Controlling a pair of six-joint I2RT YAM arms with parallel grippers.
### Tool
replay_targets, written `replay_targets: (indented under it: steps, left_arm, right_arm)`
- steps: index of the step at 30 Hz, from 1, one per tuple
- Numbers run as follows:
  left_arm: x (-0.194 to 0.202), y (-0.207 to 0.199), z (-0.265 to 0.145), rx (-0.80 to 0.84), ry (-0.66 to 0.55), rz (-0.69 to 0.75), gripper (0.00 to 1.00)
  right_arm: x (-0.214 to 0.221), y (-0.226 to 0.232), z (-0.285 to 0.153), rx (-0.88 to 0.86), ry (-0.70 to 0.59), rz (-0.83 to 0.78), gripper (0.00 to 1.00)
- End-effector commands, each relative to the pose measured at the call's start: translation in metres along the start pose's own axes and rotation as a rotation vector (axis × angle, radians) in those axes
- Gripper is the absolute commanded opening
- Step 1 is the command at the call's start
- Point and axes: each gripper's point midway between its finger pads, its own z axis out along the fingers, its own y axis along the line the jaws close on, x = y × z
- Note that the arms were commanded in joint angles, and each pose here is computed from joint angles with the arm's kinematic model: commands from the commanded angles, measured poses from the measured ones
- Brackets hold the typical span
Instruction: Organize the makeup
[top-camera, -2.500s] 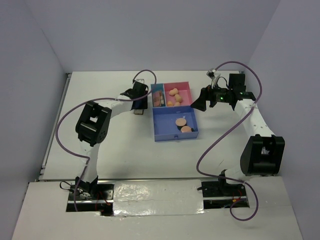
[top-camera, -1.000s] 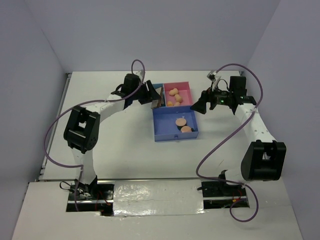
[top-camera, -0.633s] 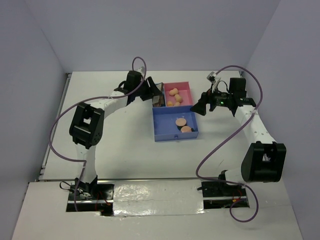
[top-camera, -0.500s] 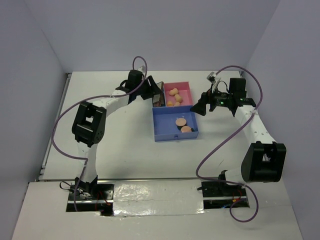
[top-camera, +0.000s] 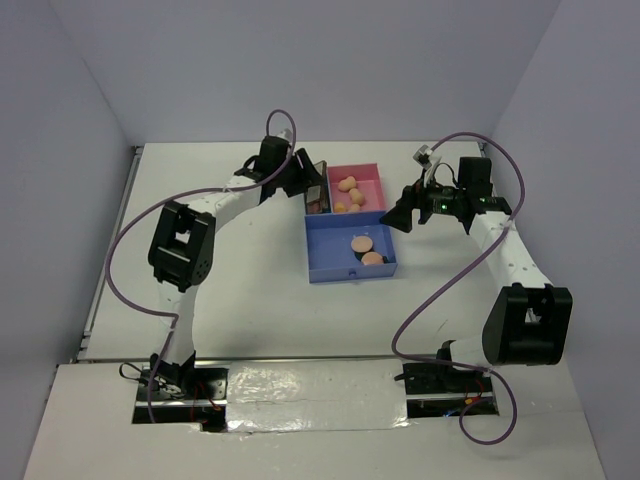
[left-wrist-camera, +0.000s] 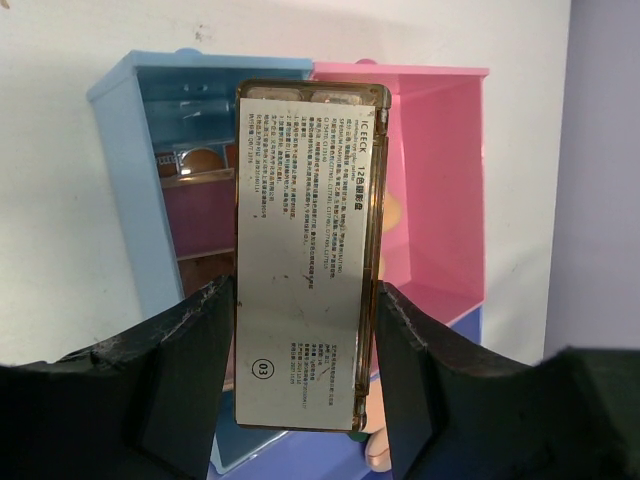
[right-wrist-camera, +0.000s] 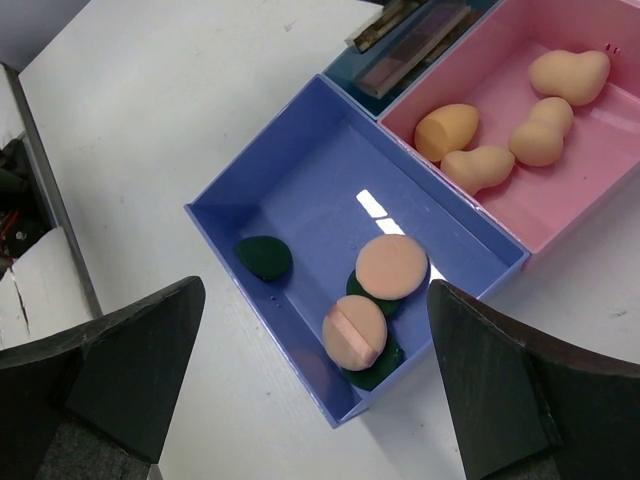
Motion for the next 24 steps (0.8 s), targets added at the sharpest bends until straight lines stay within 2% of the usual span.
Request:
replay_targets:
  steps: [1,9,11,12,18,24]
  left_arm:
    - [-0.006,-0.007,0.005,0.007,-0.013,0.006,0.58]
    - [-0.005,-0.005,0.004,-0.004,-0.013,0.006,0.66]
    - [-0.007,-0.006,0.003,-0.001,-0.016,0.008,0.79]
    - [-0.007,-0.007,0.003,0.000,-0.017,0.010,0.99]
    - [-0.010,-0.013,-0.002,0.016,-0.022,0.008,0.99]
    - [-0.023,-0.035,-0.016,0.069,-0.050,0.025,0.99]
  right_arm:
    - [-0.016,0.004,-0.007,0.001,-0.047,-0.065,1.00]
    - [-0.015,0.003,-0.008,0.003,-0.048,-0.064,1.00]
    - [-0.016,0.004,-0.008,0.001,-0.050,-0.065,1.00]
    - [-0.016,0.003,-0.008,0.001,-0.050,-0.063,0.99]
    - [-0.016,0.003,-0.009,0.002,-0.051,-0.064,1.00]
    - [-0.018,0.004,-0.010,0.003,-0.053,-0.067,1.00]
